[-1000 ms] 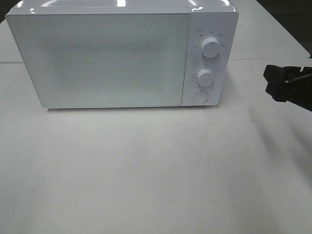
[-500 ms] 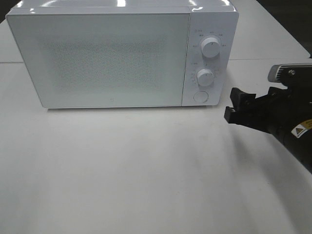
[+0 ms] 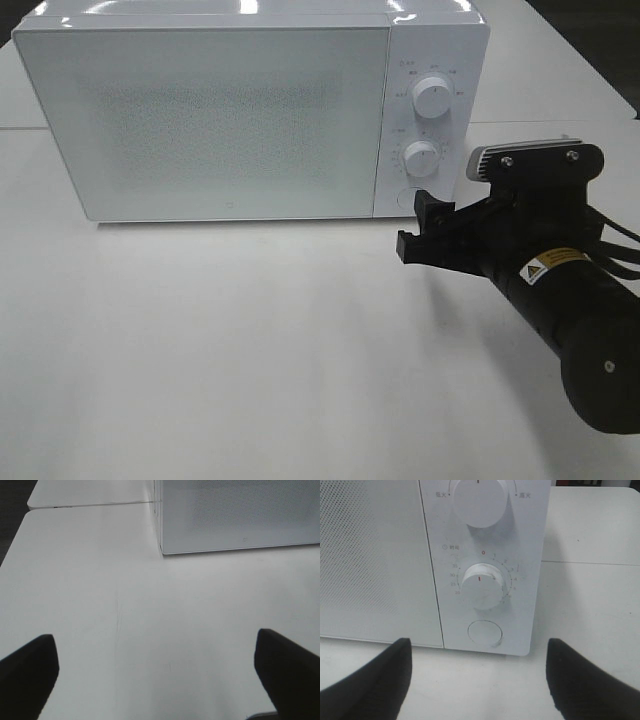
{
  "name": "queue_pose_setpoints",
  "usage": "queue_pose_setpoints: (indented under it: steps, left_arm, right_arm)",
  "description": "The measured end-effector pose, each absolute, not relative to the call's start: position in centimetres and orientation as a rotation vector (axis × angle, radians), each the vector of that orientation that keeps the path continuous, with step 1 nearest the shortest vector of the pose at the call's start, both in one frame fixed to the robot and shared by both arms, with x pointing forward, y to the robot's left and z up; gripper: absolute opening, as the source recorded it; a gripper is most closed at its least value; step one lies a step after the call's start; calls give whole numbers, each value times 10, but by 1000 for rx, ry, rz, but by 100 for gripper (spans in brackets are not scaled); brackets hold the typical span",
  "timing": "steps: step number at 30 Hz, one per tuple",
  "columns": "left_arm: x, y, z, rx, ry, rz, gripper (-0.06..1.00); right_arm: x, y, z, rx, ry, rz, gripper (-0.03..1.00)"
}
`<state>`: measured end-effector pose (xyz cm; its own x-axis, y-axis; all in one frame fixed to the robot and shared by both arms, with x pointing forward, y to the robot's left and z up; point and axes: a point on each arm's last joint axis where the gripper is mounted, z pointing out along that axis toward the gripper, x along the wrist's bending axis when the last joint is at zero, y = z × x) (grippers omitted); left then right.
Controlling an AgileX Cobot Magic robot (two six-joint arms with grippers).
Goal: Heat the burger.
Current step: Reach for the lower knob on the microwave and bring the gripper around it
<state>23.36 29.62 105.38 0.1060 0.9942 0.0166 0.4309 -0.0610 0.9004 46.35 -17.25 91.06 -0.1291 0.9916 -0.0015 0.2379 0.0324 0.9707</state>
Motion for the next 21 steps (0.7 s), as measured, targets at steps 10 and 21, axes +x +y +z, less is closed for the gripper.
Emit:
queue_pose_setpoints:
  steps: [10,21]
  left_arm:
    - [234,296,1054,1608,1430,916,99]
    - [234,296,1054,1608,1430,916,99]
  right_arm:
    - [480,-159,906,1313,1475,1173,72]
    - [485,-156,887,1325,1520,1116,72]
